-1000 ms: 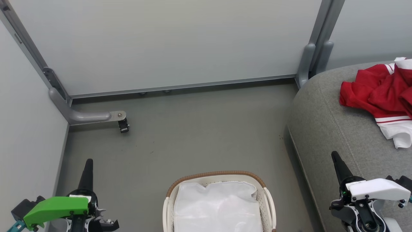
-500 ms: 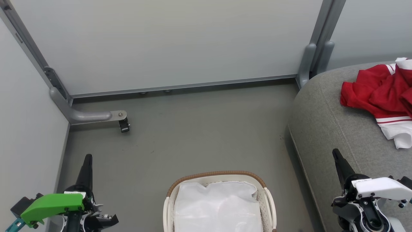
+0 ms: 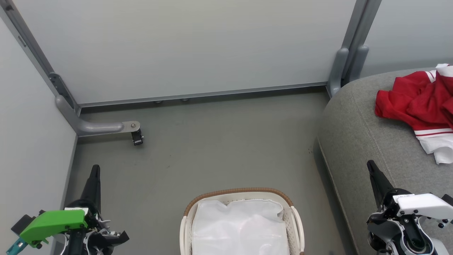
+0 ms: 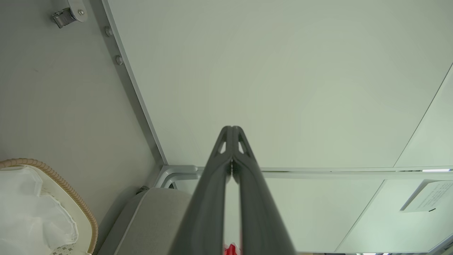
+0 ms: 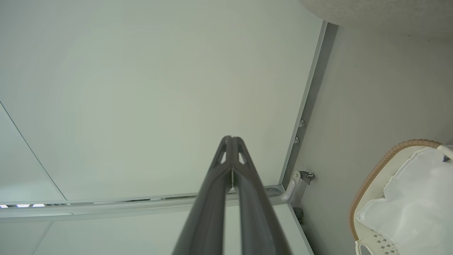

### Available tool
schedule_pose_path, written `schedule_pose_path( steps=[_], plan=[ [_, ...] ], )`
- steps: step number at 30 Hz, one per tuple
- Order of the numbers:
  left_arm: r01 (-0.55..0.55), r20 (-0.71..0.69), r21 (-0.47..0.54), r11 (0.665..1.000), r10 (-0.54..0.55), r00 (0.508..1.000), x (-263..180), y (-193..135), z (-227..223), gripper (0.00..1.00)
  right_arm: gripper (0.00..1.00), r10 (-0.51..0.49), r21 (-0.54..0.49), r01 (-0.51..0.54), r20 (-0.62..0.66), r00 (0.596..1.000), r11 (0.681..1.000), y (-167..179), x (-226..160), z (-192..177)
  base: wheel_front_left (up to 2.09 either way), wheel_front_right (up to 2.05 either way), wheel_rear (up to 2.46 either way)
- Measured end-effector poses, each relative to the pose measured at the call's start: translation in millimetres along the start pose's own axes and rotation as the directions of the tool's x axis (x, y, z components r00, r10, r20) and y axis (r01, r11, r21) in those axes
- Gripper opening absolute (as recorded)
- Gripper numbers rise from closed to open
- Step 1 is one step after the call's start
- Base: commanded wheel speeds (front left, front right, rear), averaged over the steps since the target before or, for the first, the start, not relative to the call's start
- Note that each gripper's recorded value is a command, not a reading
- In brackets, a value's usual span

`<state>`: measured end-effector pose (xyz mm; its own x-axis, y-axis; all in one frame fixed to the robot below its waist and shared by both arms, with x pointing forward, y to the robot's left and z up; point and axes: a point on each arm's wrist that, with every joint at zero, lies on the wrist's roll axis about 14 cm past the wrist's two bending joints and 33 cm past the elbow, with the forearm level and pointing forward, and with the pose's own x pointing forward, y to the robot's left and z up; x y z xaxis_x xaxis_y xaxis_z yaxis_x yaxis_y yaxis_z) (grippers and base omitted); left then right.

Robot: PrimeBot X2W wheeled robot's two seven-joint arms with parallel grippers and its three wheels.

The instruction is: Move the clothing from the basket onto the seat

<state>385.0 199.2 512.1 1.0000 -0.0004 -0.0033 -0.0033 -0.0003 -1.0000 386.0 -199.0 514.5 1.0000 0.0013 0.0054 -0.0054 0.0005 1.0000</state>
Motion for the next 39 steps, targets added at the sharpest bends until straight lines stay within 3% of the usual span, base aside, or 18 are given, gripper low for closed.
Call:
schedule_pose_path(
  steps=[39],
  plan=[
    [0.003, 0.000, -0.005, 1.000, -0.003, 1.000, 0.5, -1.1, 0.2, 0.00, 0.00, 0.003, 0.006, -0.003, 0.001, 1.000, 1.000, 0.8, 0.3, 0.3, 0.00, 0.00, 0.00]
  ],
)
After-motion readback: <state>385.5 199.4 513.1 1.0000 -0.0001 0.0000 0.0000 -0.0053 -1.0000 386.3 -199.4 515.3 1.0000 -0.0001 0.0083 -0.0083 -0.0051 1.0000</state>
